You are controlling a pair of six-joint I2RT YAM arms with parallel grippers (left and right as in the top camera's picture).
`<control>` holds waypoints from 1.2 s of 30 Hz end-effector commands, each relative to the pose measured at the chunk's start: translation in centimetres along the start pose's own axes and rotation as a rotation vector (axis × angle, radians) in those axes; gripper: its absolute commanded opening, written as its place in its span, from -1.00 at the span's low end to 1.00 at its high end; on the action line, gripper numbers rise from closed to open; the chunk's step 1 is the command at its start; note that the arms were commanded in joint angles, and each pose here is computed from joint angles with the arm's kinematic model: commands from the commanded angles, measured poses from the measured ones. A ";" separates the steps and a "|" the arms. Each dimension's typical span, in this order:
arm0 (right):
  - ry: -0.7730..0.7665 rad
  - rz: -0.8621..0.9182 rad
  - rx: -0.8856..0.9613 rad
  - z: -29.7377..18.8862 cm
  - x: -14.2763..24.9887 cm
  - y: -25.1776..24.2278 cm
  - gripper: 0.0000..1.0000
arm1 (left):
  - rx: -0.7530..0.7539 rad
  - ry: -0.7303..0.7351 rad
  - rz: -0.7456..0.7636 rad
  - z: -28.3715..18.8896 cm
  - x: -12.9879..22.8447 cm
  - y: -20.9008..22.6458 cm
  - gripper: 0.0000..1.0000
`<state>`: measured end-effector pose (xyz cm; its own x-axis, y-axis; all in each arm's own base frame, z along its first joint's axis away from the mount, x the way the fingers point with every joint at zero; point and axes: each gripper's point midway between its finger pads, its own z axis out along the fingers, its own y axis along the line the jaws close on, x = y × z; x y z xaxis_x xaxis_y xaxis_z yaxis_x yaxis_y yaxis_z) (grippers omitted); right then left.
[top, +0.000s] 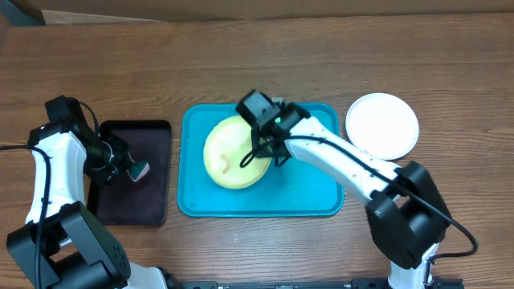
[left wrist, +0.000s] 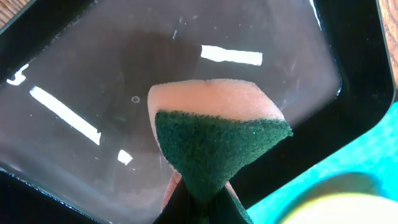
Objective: Clean dirty plates on tray and stack at the side
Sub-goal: 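Lift the yellow plate with the right gripper and stack it on the white plate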
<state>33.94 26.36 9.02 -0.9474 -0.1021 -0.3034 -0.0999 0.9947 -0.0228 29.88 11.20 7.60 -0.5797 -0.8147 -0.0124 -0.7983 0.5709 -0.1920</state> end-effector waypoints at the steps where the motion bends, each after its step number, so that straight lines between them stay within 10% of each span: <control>1: -0.281 -0.118 0.176 -8.1 -5.8 -3.2 -0.93 | 0.010 0.006 0.015 0.2 0.0 0.0 -0.92; 19: -0.736 -0.548 0.932 -27.7 -6.5 -3.5 -0.93 | 0.012 0.006 0.034 0.2 0.0 -0.1 -0.92; 31: -0.625 -0.560 0.678 -23.6 -6.3 -1.9 -0.93 | 0.011 0.010 0.036 0.2 0.1 0.0 -0.92; 36: -0.509 -0.254 0.542 -19.8 -8.3 -7.1 -0.93 | 0.010 0.012 0.037 0.2 0.1 0.0 -0.91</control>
<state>34.82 22.79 31.04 -0.5607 -0.6564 -0.5047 -0.0813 0.6502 -0.7554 29.93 11.18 7.62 -0.5956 -0.8031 -0.0164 -0.7860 0.5868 -0.1947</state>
